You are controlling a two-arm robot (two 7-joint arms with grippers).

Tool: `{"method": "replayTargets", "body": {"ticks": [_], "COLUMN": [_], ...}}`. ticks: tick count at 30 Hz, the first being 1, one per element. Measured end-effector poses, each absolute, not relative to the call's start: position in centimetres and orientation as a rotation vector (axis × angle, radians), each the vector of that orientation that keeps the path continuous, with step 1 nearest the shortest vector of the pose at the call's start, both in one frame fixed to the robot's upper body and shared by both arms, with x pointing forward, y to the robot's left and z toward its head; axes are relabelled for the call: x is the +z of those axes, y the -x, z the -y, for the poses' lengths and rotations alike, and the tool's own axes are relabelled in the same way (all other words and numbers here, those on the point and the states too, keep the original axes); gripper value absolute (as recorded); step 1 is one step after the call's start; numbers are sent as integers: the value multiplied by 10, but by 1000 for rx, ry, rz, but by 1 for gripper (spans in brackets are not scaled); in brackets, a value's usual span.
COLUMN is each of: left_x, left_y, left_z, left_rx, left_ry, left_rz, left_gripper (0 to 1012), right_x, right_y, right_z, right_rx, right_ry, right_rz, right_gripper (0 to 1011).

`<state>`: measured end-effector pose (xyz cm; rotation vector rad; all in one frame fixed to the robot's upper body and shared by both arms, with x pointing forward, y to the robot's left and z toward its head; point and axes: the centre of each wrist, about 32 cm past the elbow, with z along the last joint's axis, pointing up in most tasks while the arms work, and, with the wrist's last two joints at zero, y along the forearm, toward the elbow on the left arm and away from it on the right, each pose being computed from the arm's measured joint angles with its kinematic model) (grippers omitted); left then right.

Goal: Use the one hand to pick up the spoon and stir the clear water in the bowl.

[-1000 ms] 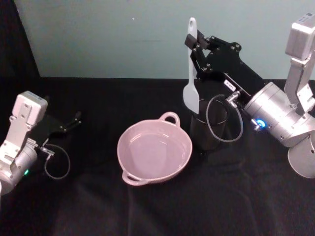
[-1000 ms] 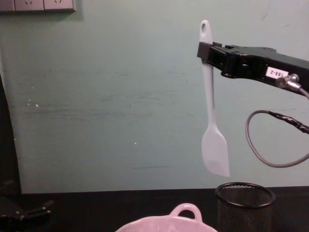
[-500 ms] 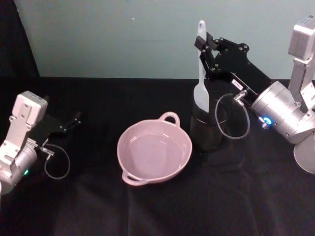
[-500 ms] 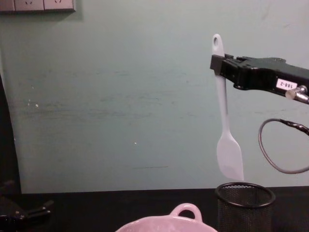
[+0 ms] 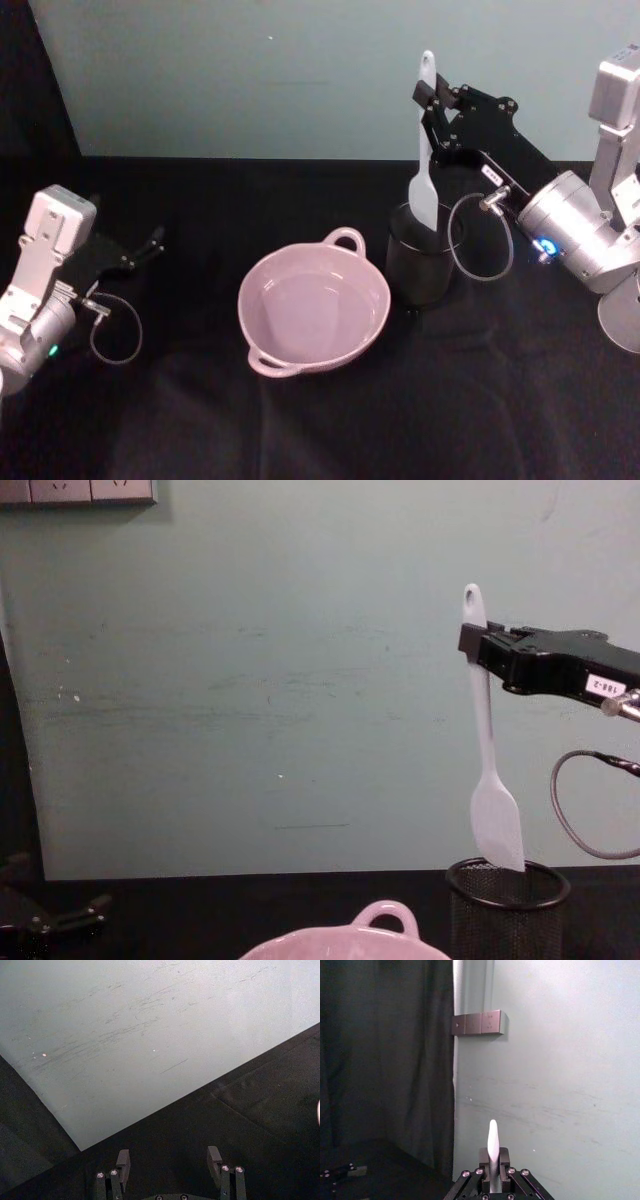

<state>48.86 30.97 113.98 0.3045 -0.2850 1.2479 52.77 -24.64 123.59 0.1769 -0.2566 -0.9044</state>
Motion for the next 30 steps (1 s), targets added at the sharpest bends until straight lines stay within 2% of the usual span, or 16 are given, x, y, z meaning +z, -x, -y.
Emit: {"method": "replayTargets", "body": {"ticks": [14,30], "left_x": [1140,1140], "left_y": [-489,-489], "left_z": [-310,-310], "left_rx": [1248,1248], "left_ry": [-305,-305], "left_rz": [285,285], "left_gripper": [1011,1011], "right_x": [1211,1178], "right_y": [-533,-523], "right_z": [253,256], "right_rx": [-947,-1022], "right_ry": [-183,-287], "right_rz": [217,117], "right_gripper": [112,111]}}
